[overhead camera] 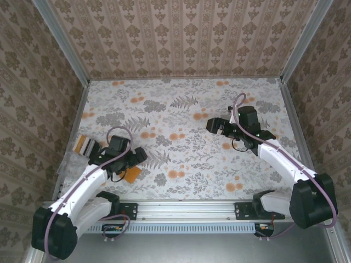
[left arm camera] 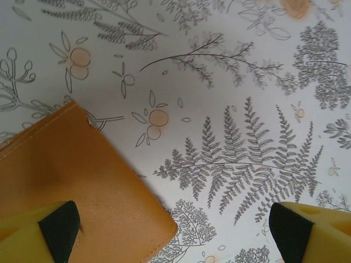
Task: Put the credit cards into the card holder
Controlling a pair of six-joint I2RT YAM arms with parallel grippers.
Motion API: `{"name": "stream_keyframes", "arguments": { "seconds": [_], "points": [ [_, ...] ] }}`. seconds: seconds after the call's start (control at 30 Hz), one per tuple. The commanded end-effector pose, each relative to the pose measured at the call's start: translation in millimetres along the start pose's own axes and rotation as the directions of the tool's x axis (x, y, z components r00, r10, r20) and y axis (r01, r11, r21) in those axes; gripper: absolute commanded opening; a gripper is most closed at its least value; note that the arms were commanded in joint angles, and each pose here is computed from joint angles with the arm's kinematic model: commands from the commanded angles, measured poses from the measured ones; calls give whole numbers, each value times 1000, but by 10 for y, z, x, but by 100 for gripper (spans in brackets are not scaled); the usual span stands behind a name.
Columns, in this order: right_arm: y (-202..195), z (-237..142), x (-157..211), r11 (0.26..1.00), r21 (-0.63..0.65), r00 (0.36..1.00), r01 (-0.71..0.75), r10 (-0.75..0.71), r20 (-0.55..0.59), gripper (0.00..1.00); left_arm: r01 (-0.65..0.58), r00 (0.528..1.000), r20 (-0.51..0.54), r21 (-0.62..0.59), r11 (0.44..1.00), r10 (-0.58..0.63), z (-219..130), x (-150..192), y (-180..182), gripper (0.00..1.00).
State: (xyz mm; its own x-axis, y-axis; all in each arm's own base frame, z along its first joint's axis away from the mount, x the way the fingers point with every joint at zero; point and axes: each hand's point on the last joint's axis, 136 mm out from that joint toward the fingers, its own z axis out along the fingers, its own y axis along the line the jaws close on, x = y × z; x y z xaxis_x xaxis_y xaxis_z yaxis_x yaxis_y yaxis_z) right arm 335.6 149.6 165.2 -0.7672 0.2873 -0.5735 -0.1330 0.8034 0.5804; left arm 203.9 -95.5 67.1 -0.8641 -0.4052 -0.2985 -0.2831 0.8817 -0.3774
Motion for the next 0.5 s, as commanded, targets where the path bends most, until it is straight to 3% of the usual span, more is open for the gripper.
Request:
{"name": "stream_keyframes", "arguments": {
  "seconds": [0.0,0.2,0.47],
  "points": [
    [27,38,18,1000,12,999,-22,22,-26,100,41,998,-41,0,999,-41,61,76,-6,100],
    [-13,84,76,998,47,999,-31,33,-42,100,57,993,-105,46,997,-52,237,172,-169,100],
    [-80,50,176,995,96,997,-30,37,-72,100,17,984,-176,119,993,4,526,291,-685,100]
  ]
}}
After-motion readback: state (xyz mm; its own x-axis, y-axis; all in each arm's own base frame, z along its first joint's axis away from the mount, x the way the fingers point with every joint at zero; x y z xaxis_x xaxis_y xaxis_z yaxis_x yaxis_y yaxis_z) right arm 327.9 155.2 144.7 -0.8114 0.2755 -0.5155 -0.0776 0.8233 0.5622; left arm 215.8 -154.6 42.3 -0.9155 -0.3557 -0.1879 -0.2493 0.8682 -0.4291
